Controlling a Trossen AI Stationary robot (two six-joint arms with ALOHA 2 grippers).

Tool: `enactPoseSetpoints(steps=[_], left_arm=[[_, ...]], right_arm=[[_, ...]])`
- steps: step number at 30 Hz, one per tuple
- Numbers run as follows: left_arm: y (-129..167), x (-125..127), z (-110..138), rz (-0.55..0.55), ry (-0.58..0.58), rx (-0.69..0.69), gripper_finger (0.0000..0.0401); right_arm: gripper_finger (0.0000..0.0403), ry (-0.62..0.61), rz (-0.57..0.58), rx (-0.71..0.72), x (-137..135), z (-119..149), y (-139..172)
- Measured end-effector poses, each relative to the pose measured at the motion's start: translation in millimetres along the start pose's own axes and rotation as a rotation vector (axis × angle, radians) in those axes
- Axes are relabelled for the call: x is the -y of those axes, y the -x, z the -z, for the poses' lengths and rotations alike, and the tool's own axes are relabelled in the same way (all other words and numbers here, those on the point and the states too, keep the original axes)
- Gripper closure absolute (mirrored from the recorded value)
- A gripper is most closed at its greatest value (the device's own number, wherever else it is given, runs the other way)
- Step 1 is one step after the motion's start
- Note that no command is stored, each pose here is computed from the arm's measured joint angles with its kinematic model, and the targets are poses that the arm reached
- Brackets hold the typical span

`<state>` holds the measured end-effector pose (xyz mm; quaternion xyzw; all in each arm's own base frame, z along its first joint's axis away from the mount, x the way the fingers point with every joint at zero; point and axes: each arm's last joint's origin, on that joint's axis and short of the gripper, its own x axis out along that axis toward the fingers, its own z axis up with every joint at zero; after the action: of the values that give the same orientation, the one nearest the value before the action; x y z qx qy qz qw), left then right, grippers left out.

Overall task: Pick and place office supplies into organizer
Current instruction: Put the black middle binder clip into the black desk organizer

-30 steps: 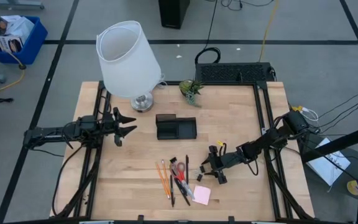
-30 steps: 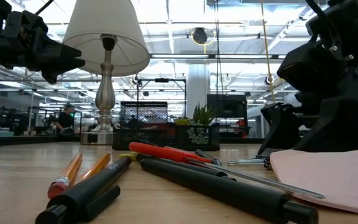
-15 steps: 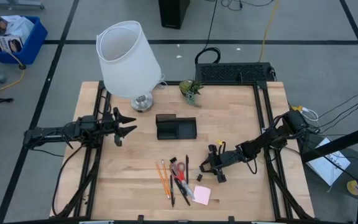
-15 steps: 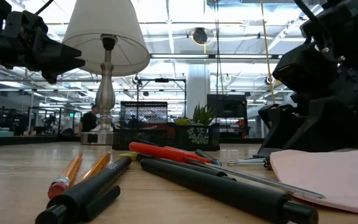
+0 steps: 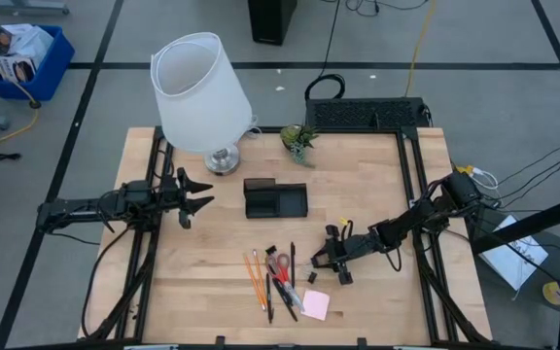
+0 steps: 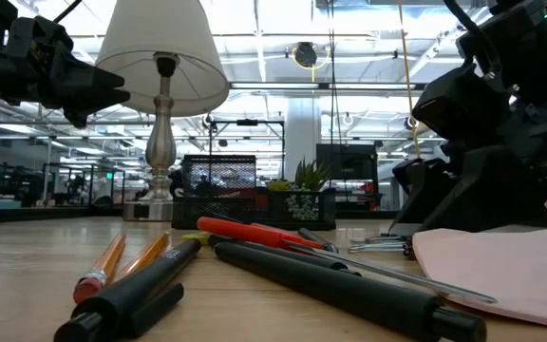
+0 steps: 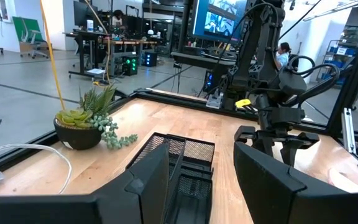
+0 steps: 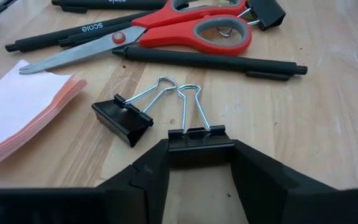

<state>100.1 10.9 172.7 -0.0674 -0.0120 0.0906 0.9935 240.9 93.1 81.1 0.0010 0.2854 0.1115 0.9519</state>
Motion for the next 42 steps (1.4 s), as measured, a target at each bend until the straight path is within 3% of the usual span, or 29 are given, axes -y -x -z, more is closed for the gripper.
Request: enactPoseSetpoints(steps=[10,16,21,31,37,42], left_arm=[[0.0,0.0,0.0,0.0,0.0,0.0,0.0215],[0.0,0.0,0.1,0.0,0.0,0.0,0.0215],[0.0,0.0,0.0,0.0,0.0,0.0,0.0215],[0.0,0.0,0.1,0.0,0.0,0.0,0.0215],[0.0,0.0,0.1,0.0,0.0,0.0,0.0215],[0.0,0.0,0.1,0.0,0.0,0.0,0.0215]], right_arm=[[0.025,-0.025,-0.005,0.161,2.3,-16.8,0.4],[0.0256,0.006,0.023,0.277,7.3,-53.0,-11.0],[0.0249,-0.003,0.137,0.298,17.9,-84.5,-22.5],[0.0252,-0.047,0.232,0.299,51.8,-136.5,-32.5],[0.0245,-0.064,0.297,0.289,76.8,-141.8,-30.8],[0.0248,-0.091,0.323,0.257,97.4,-128.5,-42.7]])
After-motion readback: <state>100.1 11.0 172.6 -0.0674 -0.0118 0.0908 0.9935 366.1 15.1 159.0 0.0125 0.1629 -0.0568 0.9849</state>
